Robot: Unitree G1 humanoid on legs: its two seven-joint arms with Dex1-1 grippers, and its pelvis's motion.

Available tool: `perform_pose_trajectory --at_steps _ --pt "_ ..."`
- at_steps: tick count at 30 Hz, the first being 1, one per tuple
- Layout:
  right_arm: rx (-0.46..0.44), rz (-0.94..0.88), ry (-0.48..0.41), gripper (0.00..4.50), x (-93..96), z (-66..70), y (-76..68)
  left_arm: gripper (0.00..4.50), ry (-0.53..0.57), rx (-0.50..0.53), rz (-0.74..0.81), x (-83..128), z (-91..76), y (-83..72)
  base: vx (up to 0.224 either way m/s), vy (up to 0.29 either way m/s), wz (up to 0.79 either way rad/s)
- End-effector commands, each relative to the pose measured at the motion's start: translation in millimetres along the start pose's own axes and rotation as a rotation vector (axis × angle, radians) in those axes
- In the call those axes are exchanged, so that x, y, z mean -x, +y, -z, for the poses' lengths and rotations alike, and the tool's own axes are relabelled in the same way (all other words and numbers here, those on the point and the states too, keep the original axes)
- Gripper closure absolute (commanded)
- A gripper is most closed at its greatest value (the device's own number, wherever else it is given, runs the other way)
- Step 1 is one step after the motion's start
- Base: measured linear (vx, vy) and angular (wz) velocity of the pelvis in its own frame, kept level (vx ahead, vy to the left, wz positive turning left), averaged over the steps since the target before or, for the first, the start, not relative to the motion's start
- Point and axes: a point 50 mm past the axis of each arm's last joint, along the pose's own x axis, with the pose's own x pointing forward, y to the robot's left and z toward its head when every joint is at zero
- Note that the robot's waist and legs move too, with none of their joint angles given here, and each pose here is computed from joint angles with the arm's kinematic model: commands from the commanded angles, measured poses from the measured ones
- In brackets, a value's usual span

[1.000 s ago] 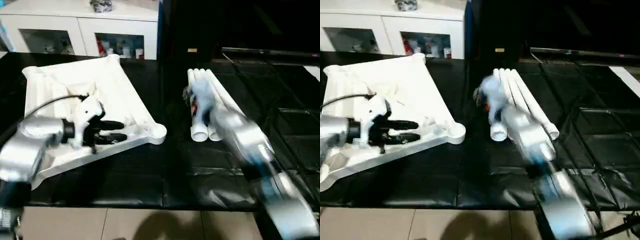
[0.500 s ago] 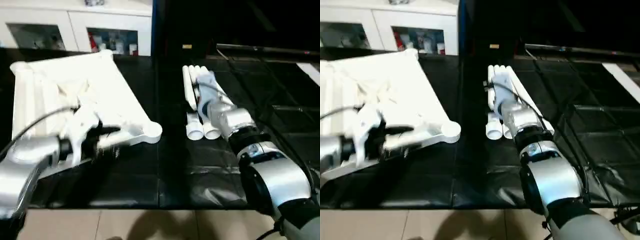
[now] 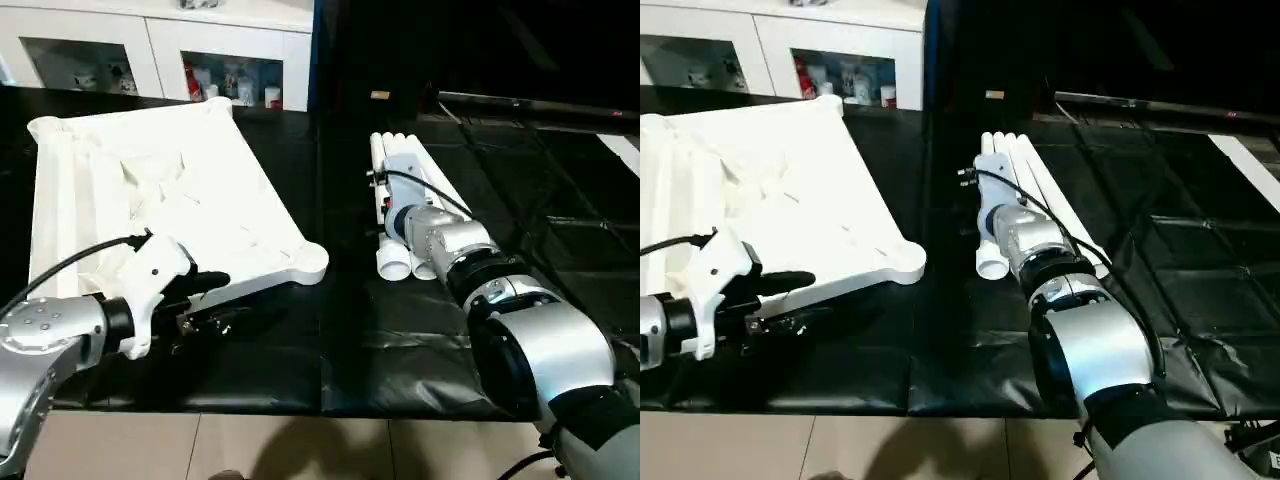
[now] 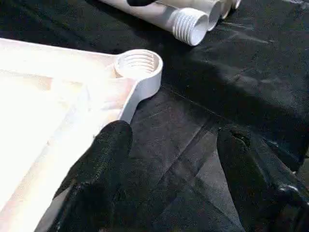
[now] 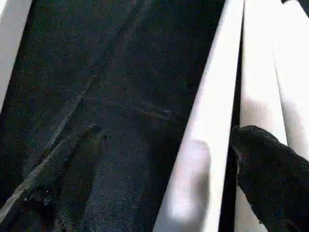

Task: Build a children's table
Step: Pick table leg

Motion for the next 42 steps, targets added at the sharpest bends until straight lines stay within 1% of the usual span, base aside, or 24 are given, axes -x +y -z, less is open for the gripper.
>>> perform_pose_trajectory --at_steps 1,7,12,18,28,32,34,36,37,38,41,42 --pt "0.001 0.014 0.011 0.00 -0.1 1.7 -1.5 1.31 0.005 -0.017 -0.007 3.9 -2.8 -2.5 0.000 0.000 0.00" --pt "-0.005 -0.002 0.060 0.00 -1.5 14.9 1.3 1.31 0.027 -0.005 -0.004 8.3 0.0 -8.0 0.000 0.000 0.00" --pt "-0.005 0.003 0.077 0.00 -2.0 19.5 2.5 1.31 0.036 -0.001 -0.010 10.2 0.4 -8.7 0.000 0.000 0.00" --pt "-0.032 0.031 0.084 0.00 -1.8 20.7 0.3 1.31 0.043 0.001 -0.006 10.5 0.0 -11.1 0.000 0.000 0.00" --pt "-0.071 0.015 0.135 0.00 -1.6 28.6 1.5 1.31 0.049 0.001 0.008 9.6 -1.4 -13.2 0.000 0.000 0.00" --pt "-0.092 0.013 0.176 0.00 -0.9 34.6 0.3 1.31 0.052 -0.001 0.010 9.6 -1.4 -13.7 0.000 0.000 0.00" --pt "-0.118 -0.001 0.210 0.00 -0.2 39.2 0.8 1.31 0.051 -0.001 0.011 9.3 -2.1 -13.8 0.000 0.000 0.00" --pt "-0.126 -0.004 0.214 0.00 -0.1 39.9 0.9 1.31 0.050 -0.002 0.011 9.1 -2.3 -13.9 0.000 0.000 0.00" --pt "-0.146 -0.010 0.221 0.00 0.0 41.0 1.2 1.31 0.049 -0.003 0.012 8.8 -2.6 -14.0 0.000 0.000 0.00" --pt "-0.153 -0.011 0.222 0.18 0.1 41.4 1.1 1.27 0.049 -0.003 0.012 8.6 -2.8 -14.0 0.000 0.000 0.00" --pt "-0.182 -0.017 0.220 0.28 0.2 41.5 0.8 1.24 0.048 -0.005 0.012 8.1 -3.2 -13.7 0.000 0.000 0.00" --pt "-0.190 -0.020 0.220 0.44 0.3 41.5 0.9 1.24 0.047 -0.006 0.011 8.0 -3.2 -13.6 0.000 0.000 0.00"
